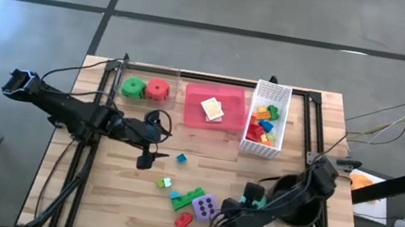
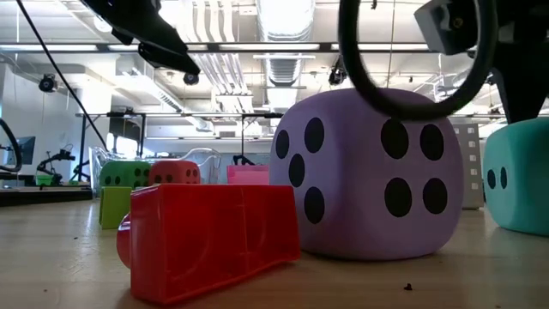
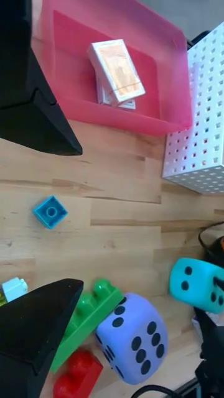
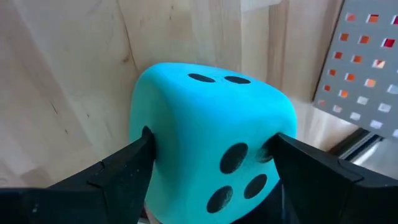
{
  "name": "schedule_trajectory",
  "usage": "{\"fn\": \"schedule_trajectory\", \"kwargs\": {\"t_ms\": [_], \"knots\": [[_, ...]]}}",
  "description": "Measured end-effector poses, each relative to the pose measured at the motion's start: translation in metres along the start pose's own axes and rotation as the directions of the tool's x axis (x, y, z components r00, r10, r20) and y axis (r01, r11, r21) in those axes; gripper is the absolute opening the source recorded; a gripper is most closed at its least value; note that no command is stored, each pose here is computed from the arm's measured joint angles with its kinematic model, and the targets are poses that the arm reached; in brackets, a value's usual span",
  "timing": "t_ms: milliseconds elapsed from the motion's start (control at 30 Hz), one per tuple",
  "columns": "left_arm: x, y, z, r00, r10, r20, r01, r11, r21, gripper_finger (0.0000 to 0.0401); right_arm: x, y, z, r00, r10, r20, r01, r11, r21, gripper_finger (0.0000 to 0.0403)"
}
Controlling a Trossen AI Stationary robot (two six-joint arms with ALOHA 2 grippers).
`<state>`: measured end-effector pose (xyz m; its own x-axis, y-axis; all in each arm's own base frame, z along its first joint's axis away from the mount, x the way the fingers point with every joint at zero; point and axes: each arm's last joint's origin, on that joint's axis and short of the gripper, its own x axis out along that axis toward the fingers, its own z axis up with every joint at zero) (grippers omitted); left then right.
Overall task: Pick & Place Toys
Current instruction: Put the blue die into the transparent bin
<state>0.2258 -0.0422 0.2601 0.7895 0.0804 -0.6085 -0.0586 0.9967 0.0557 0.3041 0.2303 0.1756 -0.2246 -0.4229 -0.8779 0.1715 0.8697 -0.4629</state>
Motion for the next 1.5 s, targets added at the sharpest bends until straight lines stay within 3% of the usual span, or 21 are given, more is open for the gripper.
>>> {"fn": "schedule_trajectory", "kwargs": {"t_ms": [133,267,433,633,967,1133,1500], "knots": [[0.000,0.000,-0.001,1.000,0.002,-0.010,-0.002,1.000,0.002,0.0337,0.010,0.010,0.005,0.999,-0.038,-0.030,0.036,0.998,-0.052,0.0294],[0.000,0.000,-0.001,1.000,0.002,-0.011,-0.002,1.000,-0.001,0.0337,0.011,0.016,0.009,0.998,-0.046,-0.040,0.043,0.995,-0.090,0.0238],[0.000,0.000,-0.001,1.000,0.002,-0.011,-0.002,1.000,-0.001,0.0337,0.004,0.012,0.009,0.999,-0.031,-0.011,0.030,0.997,-0.077,0.0163],[0.000,0.000,-0.001,1.000,0.002,-0.011,-0.002,1.000,-0.001,0.0337,-0.003,0.008,0.008,0.999,-0.015,0.032,0.017,0.998,-0.057,0.0116],[0.000,0.000,-0.001,1.000,0.001,-0.011,-0.001,1.000,-0.001,0.0337,-0.009,0.003,0.008,0.998,0.005,0.063,-0.002,0.999,-0.046,0.0110],[0.000,0.000,-0.001,1.000,0.001,-0.012,-0.001,1.000,-0.001,0.0337,-0.025,-0.007,0.007,0.985,0.043,0.167,-0.045,0.999,0.009,0.0100],[-0.005,0.001,0.002,0.999,0.002,-0.037,-0.002,1.000,-0.002,0.0337,-0.050,-0.048,0.013,0.928,-0.053,0.368,0.036,0.998,0.053,0.0099]]}}
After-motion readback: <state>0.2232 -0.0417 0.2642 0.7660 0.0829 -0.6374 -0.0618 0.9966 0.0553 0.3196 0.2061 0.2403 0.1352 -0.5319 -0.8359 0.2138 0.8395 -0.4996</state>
